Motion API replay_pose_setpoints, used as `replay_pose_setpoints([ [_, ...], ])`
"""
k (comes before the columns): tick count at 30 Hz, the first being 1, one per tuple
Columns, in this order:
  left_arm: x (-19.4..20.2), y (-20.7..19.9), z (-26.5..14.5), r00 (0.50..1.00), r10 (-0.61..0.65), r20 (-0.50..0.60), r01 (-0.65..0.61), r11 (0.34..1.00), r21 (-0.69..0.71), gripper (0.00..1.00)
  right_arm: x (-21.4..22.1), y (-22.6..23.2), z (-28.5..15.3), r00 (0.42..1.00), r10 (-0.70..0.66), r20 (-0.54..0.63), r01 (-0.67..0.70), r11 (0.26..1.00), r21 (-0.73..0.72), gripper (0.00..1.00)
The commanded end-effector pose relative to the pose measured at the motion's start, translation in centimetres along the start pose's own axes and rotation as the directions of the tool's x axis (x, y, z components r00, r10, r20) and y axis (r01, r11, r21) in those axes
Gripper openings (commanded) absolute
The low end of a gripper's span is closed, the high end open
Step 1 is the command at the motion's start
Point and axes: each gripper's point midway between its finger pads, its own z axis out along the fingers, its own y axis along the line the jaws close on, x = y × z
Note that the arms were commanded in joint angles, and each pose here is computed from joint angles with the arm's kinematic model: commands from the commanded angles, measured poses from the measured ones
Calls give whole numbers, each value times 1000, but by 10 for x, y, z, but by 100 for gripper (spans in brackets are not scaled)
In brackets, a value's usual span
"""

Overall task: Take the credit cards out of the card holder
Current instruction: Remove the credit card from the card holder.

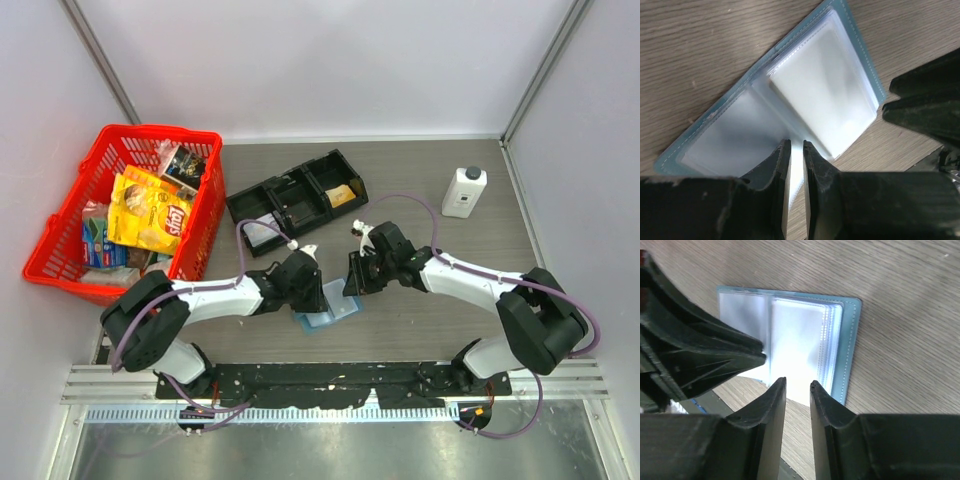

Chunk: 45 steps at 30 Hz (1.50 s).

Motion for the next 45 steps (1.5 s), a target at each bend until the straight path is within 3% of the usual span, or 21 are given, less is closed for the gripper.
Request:
replay_pose_setpoints([
  [1,-7,14,-19,998,56,23,-54,994,-93,20,-3,-9,0,999,-30,38,28,998,50,32],
  [7,-17,19,-35,994,97,52,-88,985,-146,20,-1,-10,9,999,-42,24,40,997,63,32],
  [19,3,45,-28,995,98,-32,-103,968,-230,20,-2,-12,21,997,-77,21,73,987,144,32],
  [29,16,47,-23,994,78,-70,-92,973,-211,14,-7,-1,16,993,-114,32,107,982,154,32],
  [36,18,46,-22,994,78,-77,-93,975,-203,13,-21,2,6,984,-166,63,148,963,226,42],
  [45,20,46,-21,994,77,-82,-92,976,-197,12,-7,-1,19,985,-172,17,164,959,232,43],
])
